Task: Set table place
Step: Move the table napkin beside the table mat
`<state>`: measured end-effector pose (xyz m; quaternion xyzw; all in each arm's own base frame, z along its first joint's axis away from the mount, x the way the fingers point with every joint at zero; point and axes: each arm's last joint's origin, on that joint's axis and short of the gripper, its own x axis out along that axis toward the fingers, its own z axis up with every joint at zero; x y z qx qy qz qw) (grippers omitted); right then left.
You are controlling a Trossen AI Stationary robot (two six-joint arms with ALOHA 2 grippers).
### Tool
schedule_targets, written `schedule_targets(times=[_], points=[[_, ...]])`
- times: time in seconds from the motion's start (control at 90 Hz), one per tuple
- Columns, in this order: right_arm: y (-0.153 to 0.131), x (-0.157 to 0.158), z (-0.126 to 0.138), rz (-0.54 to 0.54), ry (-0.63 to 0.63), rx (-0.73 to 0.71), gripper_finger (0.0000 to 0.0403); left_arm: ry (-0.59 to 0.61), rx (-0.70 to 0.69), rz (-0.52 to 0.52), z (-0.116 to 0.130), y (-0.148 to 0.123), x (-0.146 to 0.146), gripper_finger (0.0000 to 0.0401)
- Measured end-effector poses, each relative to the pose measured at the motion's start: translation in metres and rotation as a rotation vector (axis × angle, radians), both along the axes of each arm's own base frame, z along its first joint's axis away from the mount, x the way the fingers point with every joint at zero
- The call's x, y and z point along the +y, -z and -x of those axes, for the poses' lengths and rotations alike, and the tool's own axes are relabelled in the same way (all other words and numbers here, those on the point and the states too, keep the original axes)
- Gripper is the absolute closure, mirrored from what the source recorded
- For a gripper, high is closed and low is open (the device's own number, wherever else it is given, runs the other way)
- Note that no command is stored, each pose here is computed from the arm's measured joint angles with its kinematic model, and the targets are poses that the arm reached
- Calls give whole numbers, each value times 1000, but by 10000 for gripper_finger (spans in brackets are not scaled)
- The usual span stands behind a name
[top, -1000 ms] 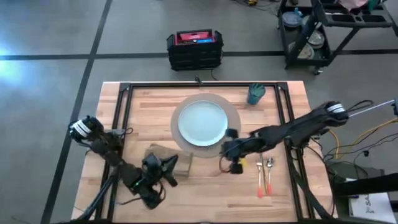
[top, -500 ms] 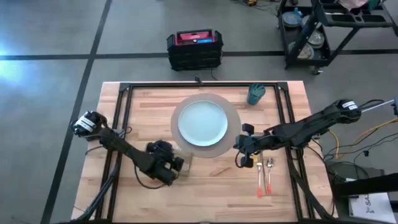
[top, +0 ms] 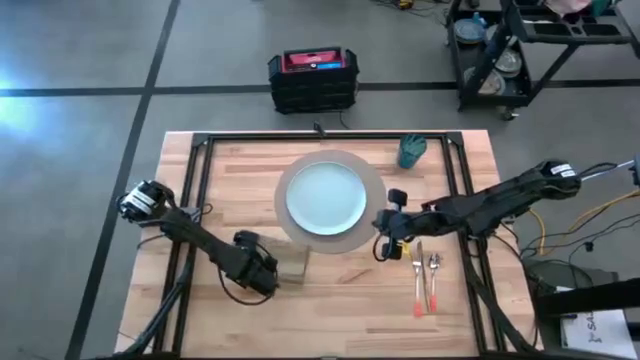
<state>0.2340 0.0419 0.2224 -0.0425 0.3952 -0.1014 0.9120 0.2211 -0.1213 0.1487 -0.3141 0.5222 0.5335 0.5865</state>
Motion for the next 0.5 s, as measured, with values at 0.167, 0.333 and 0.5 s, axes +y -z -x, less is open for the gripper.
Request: schedule_targets(times=[0.167, 0.333, 0.5], points=[[0, 0, 0, -6, 5, -3, 400, 32, 76, -23, 15, 18, 22, 401], [-2, 1, -2, -23, 15, -33, 400, 182, 135, -229, 26, 24, 54, 401], [-6, 2, -5, -38, 15, -80, 400, 390, 76, -527, 16, 2, 88, 401]])
